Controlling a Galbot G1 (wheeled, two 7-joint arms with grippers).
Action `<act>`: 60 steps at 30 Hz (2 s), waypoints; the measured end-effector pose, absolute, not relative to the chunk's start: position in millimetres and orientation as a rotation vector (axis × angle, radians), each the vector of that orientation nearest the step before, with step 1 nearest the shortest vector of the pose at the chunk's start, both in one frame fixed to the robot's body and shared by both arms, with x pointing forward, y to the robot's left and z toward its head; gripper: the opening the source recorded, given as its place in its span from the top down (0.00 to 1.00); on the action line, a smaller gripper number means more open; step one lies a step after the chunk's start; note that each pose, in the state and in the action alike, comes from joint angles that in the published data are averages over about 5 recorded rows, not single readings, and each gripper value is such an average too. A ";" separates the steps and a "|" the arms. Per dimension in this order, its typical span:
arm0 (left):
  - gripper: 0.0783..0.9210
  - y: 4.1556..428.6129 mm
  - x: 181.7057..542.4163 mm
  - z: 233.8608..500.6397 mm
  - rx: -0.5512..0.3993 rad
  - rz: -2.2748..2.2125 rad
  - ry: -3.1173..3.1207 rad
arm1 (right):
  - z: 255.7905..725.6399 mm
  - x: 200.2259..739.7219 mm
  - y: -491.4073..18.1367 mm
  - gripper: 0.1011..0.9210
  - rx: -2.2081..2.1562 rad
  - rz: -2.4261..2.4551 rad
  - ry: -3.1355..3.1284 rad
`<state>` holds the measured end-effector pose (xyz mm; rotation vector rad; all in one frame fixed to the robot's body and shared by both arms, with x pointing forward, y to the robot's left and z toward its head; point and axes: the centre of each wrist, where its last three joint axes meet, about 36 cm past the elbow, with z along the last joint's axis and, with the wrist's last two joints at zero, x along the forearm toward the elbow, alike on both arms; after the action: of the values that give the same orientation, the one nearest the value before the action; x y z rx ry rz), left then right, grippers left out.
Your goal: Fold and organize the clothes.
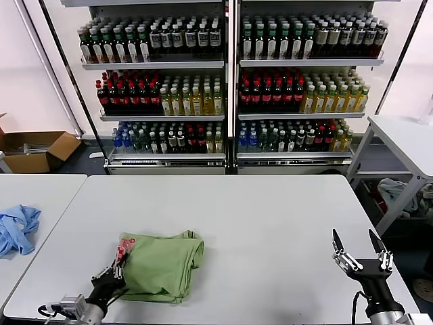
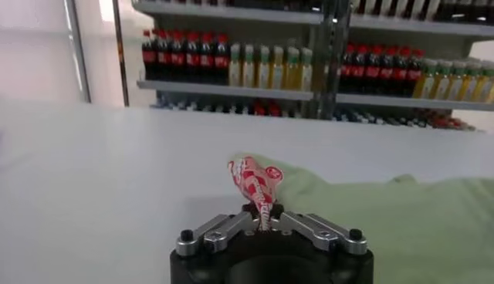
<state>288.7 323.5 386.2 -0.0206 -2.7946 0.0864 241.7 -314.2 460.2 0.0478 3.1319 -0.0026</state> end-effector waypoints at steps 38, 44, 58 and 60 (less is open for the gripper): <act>0.96 302.3 330.3 362.3 -0.292 -0.486 -2.971 | 455.1 248.3 -311.7 0.12 0.030 -0.005 3.125; 0.94 265.9 344.3 367.4 -0.350 -0.457 -2.949 | 455.1 249.4 -310.6 0.12 0.029 -0.003 3.121; 0.50 181.8 373.5 399.1 -0.261 -0.602 -2.962 | 460.8 260.9 -300.9 0.12 0.013 0.027 3.150; 0.44 174.3 372.0 408.9 -0.247 -0.608 -2.979 | 463.4 264.9 -298.4 0.12 0.002 0.039 3.164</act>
<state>372.0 174.3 408.9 -0.2466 -2.9789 -0.6082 264.9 -298.4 463.4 0.0017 3.1638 0.0385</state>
